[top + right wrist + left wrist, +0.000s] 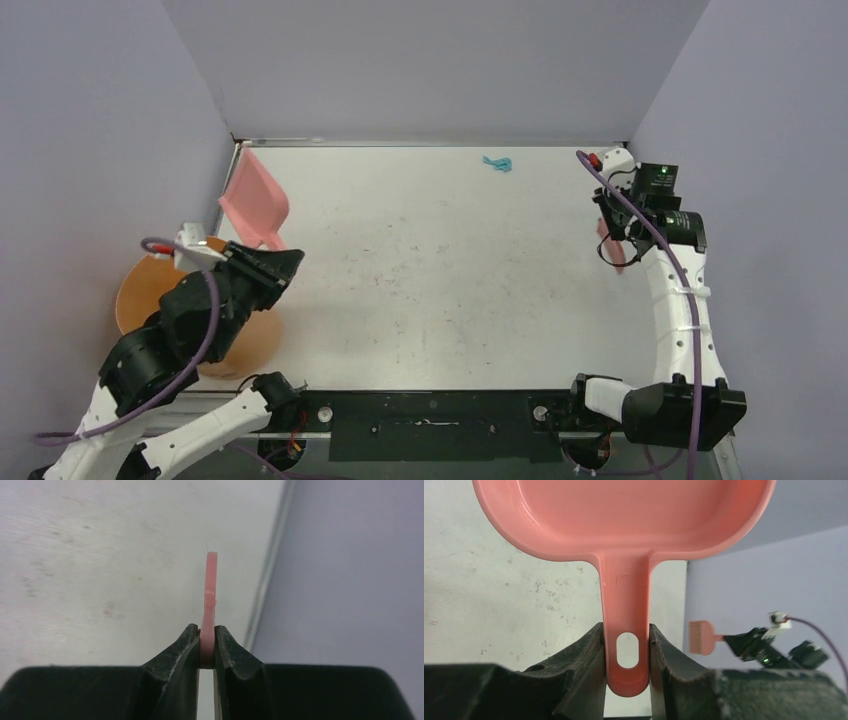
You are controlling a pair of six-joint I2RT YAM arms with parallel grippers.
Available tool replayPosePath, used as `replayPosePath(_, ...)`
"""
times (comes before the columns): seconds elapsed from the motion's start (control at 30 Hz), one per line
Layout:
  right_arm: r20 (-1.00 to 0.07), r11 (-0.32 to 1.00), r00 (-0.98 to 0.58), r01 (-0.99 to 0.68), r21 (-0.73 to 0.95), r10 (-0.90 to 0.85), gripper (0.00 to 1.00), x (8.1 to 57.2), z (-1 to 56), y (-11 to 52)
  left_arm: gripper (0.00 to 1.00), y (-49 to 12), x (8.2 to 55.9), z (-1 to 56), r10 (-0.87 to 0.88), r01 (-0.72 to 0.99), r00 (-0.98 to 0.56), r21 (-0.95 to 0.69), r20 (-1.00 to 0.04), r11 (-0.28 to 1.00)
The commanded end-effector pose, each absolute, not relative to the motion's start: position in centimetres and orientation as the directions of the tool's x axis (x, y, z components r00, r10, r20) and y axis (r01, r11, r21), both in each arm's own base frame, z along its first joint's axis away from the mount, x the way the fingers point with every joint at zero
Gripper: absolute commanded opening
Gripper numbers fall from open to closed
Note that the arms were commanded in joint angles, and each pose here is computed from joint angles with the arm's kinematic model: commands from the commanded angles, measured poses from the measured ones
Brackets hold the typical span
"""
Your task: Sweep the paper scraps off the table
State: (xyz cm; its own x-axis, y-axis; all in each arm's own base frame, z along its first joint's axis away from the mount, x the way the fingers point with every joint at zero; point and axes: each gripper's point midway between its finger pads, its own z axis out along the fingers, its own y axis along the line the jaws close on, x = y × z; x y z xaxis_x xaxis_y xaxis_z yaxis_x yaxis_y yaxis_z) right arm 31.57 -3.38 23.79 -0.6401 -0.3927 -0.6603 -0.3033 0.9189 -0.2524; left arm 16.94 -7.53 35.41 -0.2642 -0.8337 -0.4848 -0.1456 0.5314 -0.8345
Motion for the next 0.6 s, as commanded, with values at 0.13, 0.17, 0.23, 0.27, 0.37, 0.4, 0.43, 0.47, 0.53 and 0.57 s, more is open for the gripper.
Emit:
replayPosePath(0.13,-0.257,0.713,-0.824,-0.230,-0.663,-0.505,0.05,22.5,20.9,-13.1,0.00,-16.0,18.9,34.7,-0.514,0.083,-0.532,-0.645,-0.673,0.759)
replayPosePath(0.17,-0.232,0.721,-0.826,-0.267,-0.639,-0.513,0.05,21.5,19.7,-12.7,0.00,-16.4,19.0,34.5,-0.506,0.095,-0.536,-0.643,-0.676,0.760)
replayPosePath(0.23,-0.189,0.744,-0.818,-0.364,-0.560,-0.543,0.05,19.4,17.2,-11.3,0.00,-16.8,19.3,34.1,-0.484,0.106,-0.543,-0.629,-0.686,0.771)
replayPosePath(0.27,-0.172,0.755,-0.807,-0.422,-0.502,-0.566,0.05,18.3,16.0,-10.3,0.00,-17.0,19.4,33.9,-0.469,0.109,-0.551,-0.616,-0.691,0.780)
replayPosePath(0.37,-0.180,0.757,-0.746,-0.577,-0.307,-0.642,0.05,15.7,14.1,-6.8,0.00,-17.6,19.4,32.9,-0.419,0.126,-0.580,-0.585,-0.699,0.801)
replayPosePath(0.4,-0.217,0.744,-0.713,-0.623,-0.242,-0.667,0.05,15.3,14.0,-5.3,0.00,-17.7,19.3,32.5,-0.408,0.130,-0.588,-0.580,-0.698,0.804)
replayPosePath(0.43,-0.257,0.726,-0.680,-0.660,-0.194,-0.687,0.05,15.1,14.2,-4.0,0.00,-17.8,19.3,32.3,-0.405,0.133,-0.593,-0.580,-0.696,0.804)
replayPosePath(0.47,-0.298,0.708,-0.651,-0.690,-0.152,-0.698,0.05,15.0,14.6,-2.8,0.00,-17.9,19.2,32.1,-0.402,0.136,-0.597,-0.581,-0.694,0.802)
replayPosePath(0.53,-0.398,0.663,-0.587,-0.745,-0.074,-0.705,0.05,15.1,15.8,-0.3,0.00,-17.8,19.0,31.7,-0.403,0.139,-0.599,-0.585,-0.692,0.799)
replayPosePath(0.57,-0.432,0.646,-0.567,-0.762,-0.048,-0.701,0.05,15.3,16.5,0.6,0.00,-17.7,18.9,31.7,-0.403,0.140,-0.598,-0.585,-0.693,0.798)
